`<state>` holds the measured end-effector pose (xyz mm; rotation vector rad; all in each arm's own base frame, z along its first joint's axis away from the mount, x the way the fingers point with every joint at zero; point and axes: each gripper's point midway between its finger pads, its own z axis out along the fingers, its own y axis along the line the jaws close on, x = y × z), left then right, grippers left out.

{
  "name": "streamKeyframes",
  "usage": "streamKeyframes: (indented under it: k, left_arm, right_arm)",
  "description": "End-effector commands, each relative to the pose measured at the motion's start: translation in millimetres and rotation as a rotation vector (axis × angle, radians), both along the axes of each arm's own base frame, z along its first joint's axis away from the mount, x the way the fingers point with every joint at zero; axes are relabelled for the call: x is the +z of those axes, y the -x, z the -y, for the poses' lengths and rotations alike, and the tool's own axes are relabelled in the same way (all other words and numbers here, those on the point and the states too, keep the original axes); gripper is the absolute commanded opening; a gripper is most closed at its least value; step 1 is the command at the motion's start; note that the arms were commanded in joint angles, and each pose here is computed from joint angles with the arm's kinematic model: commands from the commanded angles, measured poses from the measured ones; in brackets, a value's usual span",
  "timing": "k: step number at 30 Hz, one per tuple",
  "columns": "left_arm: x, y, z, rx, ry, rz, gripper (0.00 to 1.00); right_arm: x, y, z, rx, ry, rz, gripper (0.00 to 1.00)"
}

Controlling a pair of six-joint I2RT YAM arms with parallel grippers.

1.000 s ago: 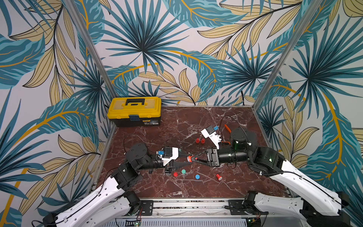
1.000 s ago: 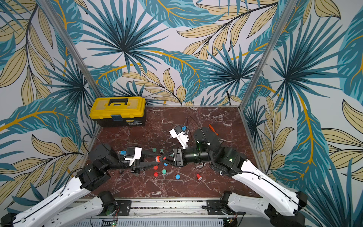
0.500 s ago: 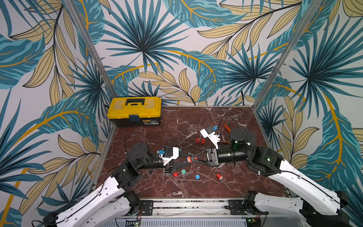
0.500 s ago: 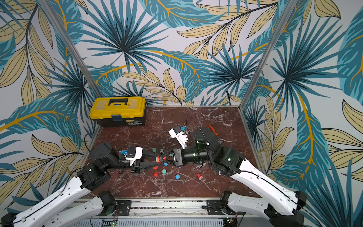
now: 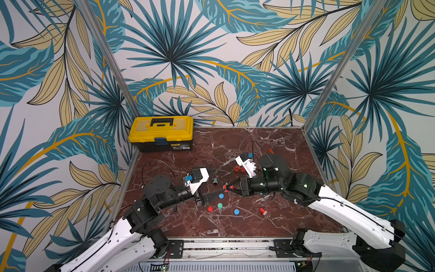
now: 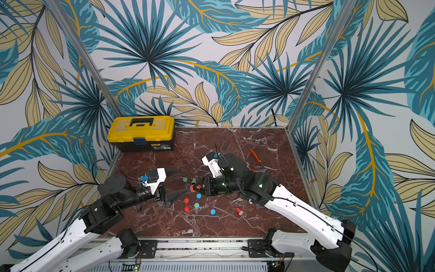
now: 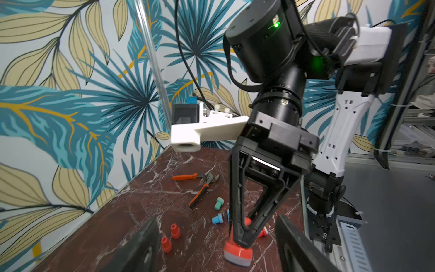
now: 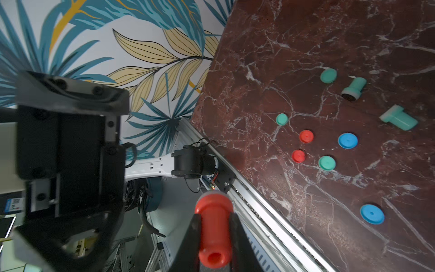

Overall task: Close the stamp cap
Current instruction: Pick up the stamp from the center of the board, then close the cover of the stamp.

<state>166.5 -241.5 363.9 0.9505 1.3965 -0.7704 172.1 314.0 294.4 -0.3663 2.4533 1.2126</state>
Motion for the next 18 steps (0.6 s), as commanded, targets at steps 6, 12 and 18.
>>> streamKeyframes:
  k: [6,12,18]
  left_arm:
    - [-42,-47,-67,0.303,-0.096,-0.252,0.8]
    - [-53,-63,-110,0.319,0.079,-0.448,0.81]
    - [-80,-89,-143,0.534,0.083,-0.493,0.82]
  right_arm:
    - [-63,-26,-15,-0.038,0.232,-0.04,0.07]
    - [-102,-37,-41,-0.012,0.362,-0.068,0.07]
    - [-144,-51,-55,-0.013,0.497,-0.082,0.07]
